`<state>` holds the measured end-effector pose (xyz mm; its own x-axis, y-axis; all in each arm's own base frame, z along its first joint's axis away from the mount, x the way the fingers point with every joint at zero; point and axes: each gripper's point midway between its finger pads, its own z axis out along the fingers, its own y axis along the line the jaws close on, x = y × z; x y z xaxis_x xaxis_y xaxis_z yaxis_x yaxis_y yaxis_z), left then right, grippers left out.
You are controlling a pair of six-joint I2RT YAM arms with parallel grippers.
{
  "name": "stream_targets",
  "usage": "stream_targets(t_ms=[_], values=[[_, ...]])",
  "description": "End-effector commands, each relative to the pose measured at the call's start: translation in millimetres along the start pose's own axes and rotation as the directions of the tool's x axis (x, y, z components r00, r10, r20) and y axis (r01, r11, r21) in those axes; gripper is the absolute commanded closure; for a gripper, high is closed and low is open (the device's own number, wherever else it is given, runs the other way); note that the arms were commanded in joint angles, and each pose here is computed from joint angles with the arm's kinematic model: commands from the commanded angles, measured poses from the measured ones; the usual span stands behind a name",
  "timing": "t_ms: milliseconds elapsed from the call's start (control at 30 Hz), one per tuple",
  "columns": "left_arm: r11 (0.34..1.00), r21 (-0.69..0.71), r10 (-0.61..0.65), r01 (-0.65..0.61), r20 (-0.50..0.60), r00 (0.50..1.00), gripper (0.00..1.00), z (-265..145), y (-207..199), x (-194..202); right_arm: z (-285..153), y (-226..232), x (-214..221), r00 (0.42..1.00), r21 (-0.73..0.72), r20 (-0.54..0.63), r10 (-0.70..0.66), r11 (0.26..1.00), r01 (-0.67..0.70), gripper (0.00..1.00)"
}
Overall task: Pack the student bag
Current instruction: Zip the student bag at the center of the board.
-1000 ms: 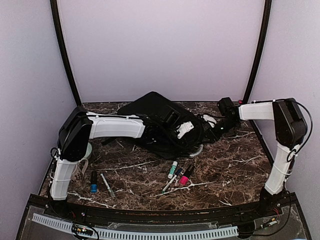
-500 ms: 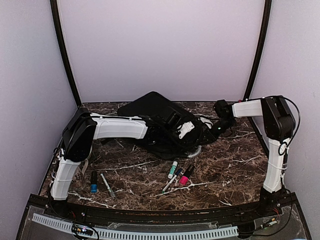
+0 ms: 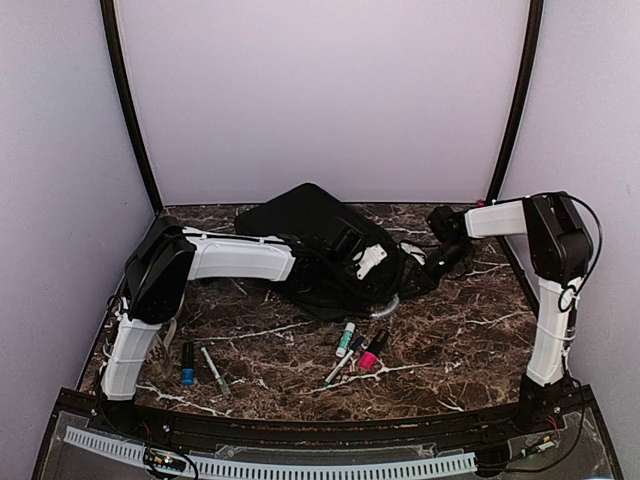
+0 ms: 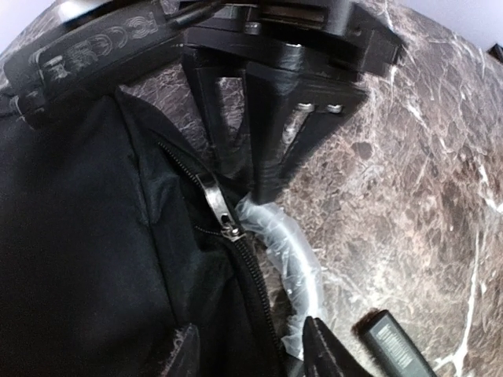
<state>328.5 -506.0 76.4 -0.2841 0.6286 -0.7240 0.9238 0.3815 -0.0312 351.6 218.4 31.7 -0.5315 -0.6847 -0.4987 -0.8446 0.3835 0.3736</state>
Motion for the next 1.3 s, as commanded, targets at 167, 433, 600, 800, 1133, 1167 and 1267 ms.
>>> stream_targets(t_ms=[167, 433, 600, 800, 1133, 1167, 1267], values=[[0.997, -0.076, -0.033, 0.028, -0.064, 0.997, 0.46, 13, 14, 19, -22, 22, -7, 0.998, -0.023, 0.065, 0.001, 1.0, 0.001, 0.71], [0.991, -0.136, -0.006, -0.008, -0.105, 0.994, 0.71, 28, 28, 29, -37, 20, -15, 0.992, 0.009, 0.12, 0.03, 0.999, -0.031, 0.71], [0.991, -0.132, -0.014, 0.009, -0.034, 0.999, 1.0, 29, 28, 7, -46, 15, -15, 0.989, 0.037, 0.141, 0.05, 0.998, -0.056, 0.71], [0.983, -0.171, 0.09, -0.07, 0.114, 0.989, 1.0, -2, 11, -29, -57, 12, -20, 0.99, 0.094, 0.142, 0.012, 0.995, -0.025, 0.7], [0.91, -0.375, 0.305, -0.175, 0.32, 0.897, 1.0, -73, -11, -42, -65, 14, -65, 0.961, -0.04, 0.259, 0.095, 0.995, -0.088, 0.53], [0.909, -0.376, 0.306, -0.178, 0.313, 0.899, 1.0, -72, -11, -40, -65, 15, -72, 0.954, -0.077, 0.274, 0.118, 0.992, -0.101, 0.51], [0.909, -0.376, 0.304, -0.179, 0.304, 0.903, 1.0, -71, -10, -37, -59, 9, -88, 0.943, -0.132, 0.277, 0.185, 0.979, -0.154, 0.47]])
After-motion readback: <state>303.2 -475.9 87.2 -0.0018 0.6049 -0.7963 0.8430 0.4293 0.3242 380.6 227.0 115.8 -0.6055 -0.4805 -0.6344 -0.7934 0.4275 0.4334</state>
